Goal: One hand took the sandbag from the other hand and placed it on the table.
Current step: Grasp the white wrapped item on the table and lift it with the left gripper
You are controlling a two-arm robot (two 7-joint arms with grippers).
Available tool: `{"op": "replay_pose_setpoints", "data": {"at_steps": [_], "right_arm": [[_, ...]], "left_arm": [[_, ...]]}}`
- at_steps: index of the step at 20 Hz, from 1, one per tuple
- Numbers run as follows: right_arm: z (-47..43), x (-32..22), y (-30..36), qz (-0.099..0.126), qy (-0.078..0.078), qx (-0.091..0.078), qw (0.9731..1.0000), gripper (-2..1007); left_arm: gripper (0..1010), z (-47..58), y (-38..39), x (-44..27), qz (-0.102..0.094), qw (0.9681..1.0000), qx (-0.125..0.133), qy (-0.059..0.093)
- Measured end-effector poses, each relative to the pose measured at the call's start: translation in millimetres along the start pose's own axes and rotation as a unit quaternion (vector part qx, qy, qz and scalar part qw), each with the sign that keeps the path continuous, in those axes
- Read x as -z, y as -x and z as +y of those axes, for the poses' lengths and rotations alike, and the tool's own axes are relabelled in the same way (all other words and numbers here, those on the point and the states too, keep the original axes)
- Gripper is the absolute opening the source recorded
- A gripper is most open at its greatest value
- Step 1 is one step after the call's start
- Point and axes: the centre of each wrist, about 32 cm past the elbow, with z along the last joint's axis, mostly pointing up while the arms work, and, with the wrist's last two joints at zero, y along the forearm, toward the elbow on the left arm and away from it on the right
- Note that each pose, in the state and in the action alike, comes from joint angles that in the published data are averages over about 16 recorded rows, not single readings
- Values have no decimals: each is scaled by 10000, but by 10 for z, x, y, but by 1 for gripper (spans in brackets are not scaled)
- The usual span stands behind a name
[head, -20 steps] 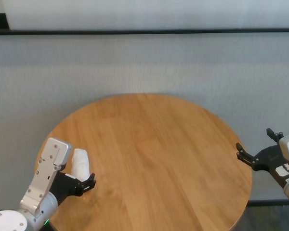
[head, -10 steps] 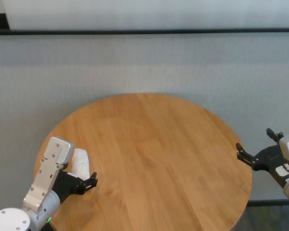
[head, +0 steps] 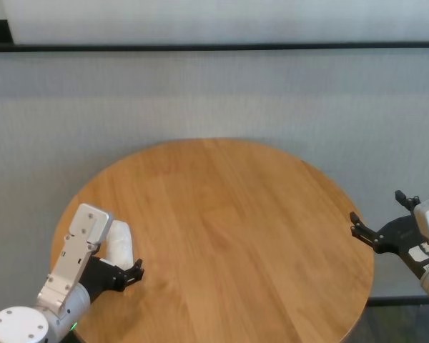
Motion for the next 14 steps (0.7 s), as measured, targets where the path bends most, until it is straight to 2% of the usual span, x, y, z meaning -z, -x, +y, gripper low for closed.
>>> {"op": "replay_pose_setpoints", "data": {"at_steps": [14], "right_arm": [[0,0,0,0,0,0,10000,1005]], "left_arm": [[1000,-30,-4,46,91,9998,8,-148]]}}
